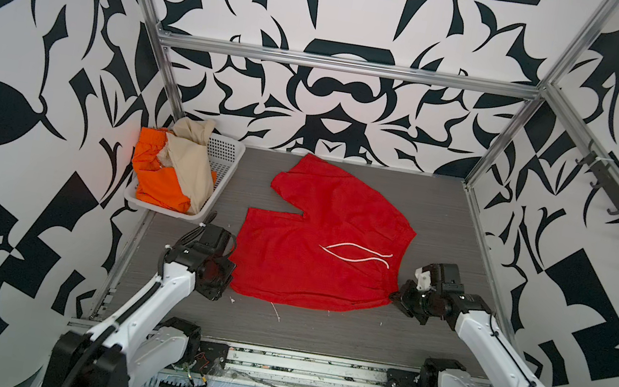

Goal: Fold and stack the shorts

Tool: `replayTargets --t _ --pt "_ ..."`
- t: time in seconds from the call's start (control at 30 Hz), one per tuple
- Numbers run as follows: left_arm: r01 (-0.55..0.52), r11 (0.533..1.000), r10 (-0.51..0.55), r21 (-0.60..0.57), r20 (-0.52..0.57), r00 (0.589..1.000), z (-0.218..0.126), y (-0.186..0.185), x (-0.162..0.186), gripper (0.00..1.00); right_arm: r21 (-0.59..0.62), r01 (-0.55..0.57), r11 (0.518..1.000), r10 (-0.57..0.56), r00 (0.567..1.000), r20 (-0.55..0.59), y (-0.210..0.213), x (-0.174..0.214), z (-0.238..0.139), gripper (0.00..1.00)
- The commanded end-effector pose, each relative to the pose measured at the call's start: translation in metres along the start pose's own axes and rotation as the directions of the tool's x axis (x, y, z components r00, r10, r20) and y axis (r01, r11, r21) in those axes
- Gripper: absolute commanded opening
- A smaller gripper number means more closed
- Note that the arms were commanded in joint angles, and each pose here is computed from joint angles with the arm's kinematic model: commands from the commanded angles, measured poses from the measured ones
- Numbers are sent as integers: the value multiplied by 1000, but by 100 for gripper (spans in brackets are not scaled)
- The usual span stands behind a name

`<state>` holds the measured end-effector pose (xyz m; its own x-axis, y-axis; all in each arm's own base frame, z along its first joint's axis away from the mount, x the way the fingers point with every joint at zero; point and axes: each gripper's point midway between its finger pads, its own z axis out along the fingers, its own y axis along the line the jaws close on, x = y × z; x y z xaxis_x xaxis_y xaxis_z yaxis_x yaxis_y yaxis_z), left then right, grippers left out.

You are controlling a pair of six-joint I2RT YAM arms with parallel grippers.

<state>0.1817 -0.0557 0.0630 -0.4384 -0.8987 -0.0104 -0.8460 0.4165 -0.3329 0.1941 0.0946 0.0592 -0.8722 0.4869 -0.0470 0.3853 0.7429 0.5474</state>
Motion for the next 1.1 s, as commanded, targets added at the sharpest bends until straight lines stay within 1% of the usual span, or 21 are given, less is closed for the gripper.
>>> replayTargets --t 0.0,0.07,0.13,0.23,0.33,0.47,0.57,0.6,0.7,0.8,0.97,1.07 --pt "-10 998 14 -60 67 998 -28 23 -7 0 35 26 999 -24 998 -55 1 18 -20 0" --pt "-58 998 62 -32 114 992 -48 15 -14 0 -10 39 999 -39 999 -18 17 14 -34 0" --pt "-125 991 131 -47 166 977 -68 7 -24 0 -16 52 999 -52 998 19 28 8 -51 0" --pt "-248 965 262 -89 226 938 -98 -16 -39 0 -16 50 999 -50 999 11 40 7 -68 0" --pt "-357 928 371 -104 298 880 -126 -53 -56 0 -29 63 998 -64 998 -24 51 9 -79 0" --pt "-480 870 479 -108 410 776 -159 -115 -80 0 0 109 994 -109 994 -27 65 -1 -96 0" --pt "-550 827 535 -118 465 705 -174 -163 -94 0 -6 151 989 -151 987 -53 82 -14 -105 0" --pt "-572 811 556 -125 471 685 -174 -179 -97 0 -13 164 986 -165 985 -59 88 -18 -107 0" --pt "-626 769 596 -129 497 630 -176 -219 -105 0 -21 184 983 -185 980 -68 98 -31 -113 0" --pt "-656 746 603 -116 536 591 -184 -253 -111 0 -14 190 982 -191 979 -75 102 -44 -119 0" --pt "-696 713 598 -82 589 543 -195 -294 -115 0 -11 188 982 -188 981 -52 110 -67 -129 0" --pt "-730 683 577 -26 632 517 -205 -316 -112 0 -10 197 980 -197 979 -51 115 -75 -134 0"
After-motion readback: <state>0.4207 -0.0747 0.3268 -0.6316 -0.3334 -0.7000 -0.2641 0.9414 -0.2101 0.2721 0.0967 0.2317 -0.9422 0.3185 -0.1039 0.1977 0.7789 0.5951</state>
